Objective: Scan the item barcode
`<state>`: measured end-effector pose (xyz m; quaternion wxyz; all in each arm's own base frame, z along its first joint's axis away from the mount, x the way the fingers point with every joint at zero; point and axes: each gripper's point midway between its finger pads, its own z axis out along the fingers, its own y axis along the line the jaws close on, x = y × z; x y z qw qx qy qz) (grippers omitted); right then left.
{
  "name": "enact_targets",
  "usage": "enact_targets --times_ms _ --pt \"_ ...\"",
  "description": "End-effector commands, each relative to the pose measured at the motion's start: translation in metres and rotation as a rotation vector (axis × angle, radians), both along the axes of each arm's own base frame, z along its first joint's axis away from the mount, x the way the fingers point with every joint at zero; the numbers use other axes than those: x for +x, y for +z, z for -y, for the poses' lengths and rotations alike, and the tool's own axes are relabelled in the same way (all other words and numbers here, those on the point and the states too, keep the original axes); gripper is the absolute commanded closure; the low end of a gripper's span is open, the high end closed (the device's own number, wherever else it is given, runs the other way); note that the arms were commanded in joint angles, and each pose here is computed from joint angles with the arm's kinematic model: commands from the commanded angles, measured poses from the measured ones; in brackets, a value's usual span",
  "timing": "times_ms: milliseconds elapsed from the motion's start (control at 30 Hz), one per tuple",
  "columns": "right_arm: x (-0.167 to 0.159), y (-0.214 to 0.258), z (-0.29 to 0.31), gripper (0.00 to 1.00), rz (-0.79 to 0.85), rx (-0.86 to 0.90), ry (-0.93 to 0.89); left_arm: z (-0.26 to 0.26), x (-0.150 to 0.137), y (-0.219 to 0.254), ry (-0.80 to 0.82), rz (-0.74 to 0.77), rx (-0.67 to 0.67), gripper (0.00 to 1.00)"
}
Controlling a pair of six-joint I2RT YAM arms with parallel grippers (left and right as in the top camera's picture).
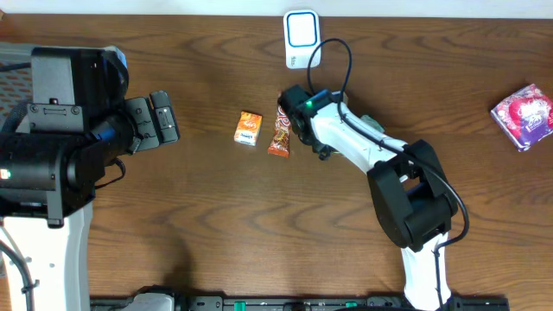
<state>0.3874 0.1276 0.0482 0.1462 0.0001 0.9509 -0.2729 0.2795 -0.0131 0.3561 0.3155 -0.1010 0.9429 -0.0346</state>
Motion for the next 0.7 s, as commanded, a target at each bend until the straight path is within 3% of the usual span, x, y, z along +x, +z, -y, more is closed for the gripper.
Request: enact_targets --times_ms 0,200,467,667 --pt "0.021 0.038 -0.005 0.23 0.065 0.023 -0.003 -0.002 0.000 0.001 0.000 0.003 0.010 0.02" --pt "0.026 0.074 -0.029 0.22 -0.005 0.144 0.090 -0.002 0.000 0.001 0.000 0.003 0.010 0.02" --pt "0.016 0.046 -0.083 0.23 -0.155 0.419 0.277 -0.002 0.000 0.001 0.000 0.003 0.010 0.02" --pt "0.021 0.018 -0.055 0.13 -0.101 0.307 0.192 -0.002 0.000 0.001 0.000 0.003 0.010 0.02"
